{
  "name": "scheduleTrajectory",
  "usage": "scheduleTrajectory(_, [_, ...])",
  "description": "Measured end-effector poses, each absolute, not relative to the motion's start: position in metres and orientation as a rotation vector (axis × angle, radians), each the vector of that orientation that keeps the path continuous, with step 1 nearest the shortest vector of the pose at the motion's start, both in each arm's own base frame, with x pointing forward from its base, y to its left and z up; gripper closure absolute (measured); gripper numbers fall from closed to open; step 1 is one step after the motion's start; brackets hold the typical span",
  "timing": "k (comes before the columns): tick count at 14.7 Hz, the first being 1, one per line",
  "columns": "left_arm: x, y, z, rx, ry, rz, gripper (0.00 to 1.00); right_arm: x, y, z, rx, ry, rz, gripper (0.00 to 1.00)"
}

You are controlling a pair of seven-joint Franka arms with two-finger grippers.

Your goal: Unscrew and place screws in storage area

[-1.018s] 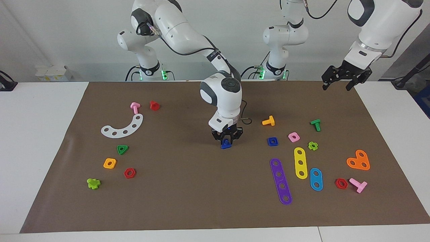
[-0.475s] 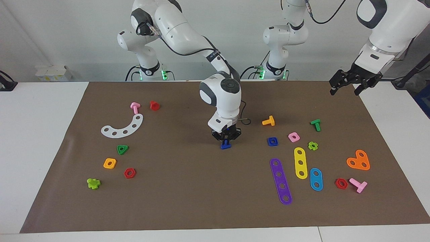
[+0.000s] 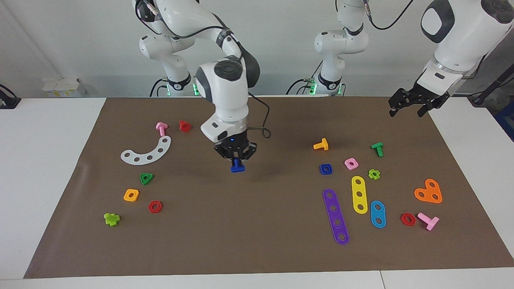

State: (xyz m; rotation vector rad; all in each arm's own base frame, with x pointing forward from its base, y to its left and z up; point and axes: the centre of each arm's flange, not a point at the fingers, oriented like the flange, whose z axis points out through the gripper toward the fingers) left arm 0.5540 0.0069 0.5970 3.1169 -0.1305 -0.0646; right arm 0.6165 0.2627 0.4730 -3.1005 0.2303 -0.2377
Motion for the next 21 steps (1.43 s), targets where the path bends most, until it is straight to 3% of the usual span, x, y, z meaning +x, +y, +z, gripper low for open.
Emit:
scheduleTrajectory(3, [0.552, 0.006, 0.598, 3.117, -0.133, -0.051, 0.00, 0.623, 0.158, 0.470, -3.085, 0.261, -0.164, 0.81])
scheduleTrajectory(8, [0.552, 0.003, 0.598, 3.118, -0.142, -0.034, 0.00, 0.612, 0.017, 0.392, -3.063, 0.237, -0.057, 0.81])
scheduleTrajectory(12, [0.553, 0.002, 0.593, 3.118, -0.149, -0.013, 0.00, 0.585, 0.009, 0.332, -3.065, 0.251, -0.064, 0.81])
scheduleTrajectory(17, [0.550, 0.002, 0.586, 3.117, -0.166, -0.026, 0.00, 0.578, 0.009, 0.314, -3.060, 0.266, -0.096, 0.81])
scheduleTrajectory(18, [0.548, 0.002, 0.585, 3.116, -0.166, -0.030, 0.00, 0.578, 0.009, 0.313, -3.059, 0.270, -0.100, 0.75])
scheduleTrajectory(21, [0.545, 0.003, 0.586, 3.116, -0.161, -0.029, 0.00, 0.582, 0.008, 0.321, -3.055, 0.274, -0.134, 0.42])
